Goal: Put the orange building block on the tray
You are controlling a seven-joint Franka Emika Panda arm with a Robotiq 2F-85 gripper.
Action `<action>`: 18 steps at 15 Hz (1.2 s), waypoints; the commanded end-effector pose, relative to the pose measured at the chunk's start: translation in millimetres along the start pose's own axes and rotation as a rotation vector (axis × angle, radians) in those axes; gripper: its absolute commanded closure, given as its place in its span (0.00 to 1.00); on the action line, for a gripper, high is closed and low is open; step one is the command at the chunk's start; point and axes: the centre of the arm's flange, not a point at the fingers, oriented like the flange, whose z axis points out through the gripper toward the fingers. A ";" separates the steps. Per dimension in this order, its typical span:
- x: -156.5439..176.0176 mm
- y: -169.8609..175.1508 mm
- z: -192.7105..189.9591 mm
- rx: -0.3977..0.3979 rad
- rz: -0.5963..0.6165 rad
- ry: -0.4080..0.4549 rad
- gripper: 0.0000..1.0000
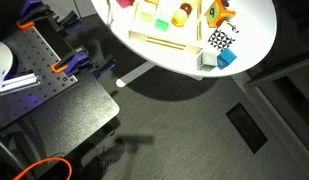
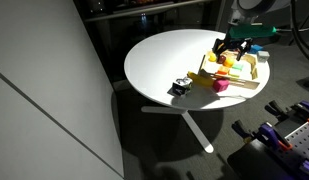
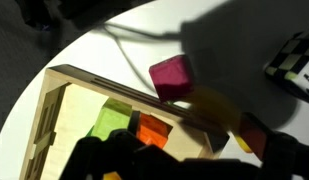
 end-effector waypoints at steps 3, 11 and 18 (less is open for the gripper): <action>-23.9 7.8 -27.6 -0.037 -0.114 -0.125 0.00; -57.5 8.2 -59.8 -0.090 -0.315 -0.190 0.00; -71.9 6.1 -81.8 -0.094 -0.409 -0.091 0.00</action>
